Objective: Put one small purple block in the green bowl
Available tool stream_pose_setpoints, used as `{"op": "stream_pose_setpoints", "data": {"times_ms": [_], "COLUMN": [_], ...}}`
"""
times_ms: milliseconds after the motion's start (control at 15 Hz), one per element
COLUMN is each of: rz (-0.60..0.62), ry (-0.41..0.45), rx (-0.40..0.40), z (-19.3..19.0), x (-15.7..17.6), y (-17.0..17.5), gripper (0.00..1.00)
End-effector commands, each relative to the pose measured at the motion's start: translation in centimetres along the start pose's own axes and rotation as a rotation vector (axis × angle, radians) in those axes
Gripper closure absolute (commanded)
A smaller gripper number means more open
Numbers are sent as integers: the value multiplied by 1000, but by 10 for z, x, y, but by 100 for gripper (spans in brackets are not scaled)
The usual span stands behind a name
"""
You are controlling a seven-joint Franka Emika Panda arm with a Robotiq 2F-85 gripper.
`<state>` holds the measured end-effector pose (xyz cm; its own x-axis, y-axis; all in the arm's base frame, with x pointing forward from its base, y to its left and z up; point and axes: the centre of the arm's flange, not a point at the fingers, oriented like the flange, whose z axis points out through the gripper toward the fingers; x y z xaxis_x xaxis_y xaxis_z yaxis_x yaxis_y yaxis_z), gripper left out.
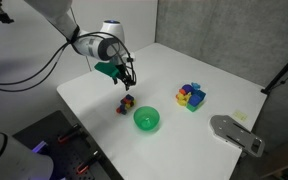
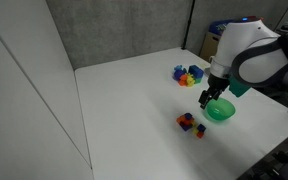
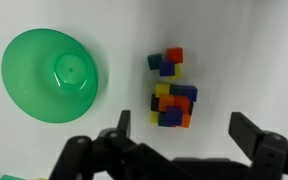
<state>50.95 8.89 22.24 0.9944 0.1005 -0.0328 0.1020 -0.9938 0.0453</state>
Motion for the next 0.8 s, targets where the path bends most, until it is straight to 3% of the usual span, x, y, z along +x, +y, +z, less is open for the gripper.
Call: {"op": "stream_pose_setpoints", "data": {"times_ms": [0, 733], "rz": [11, 0], "ry": [19, 86], "rx": [20, 43], "z": [29, 102], "x": [18, 48], "y": [0, -19], "gripper": [0, 0]}}
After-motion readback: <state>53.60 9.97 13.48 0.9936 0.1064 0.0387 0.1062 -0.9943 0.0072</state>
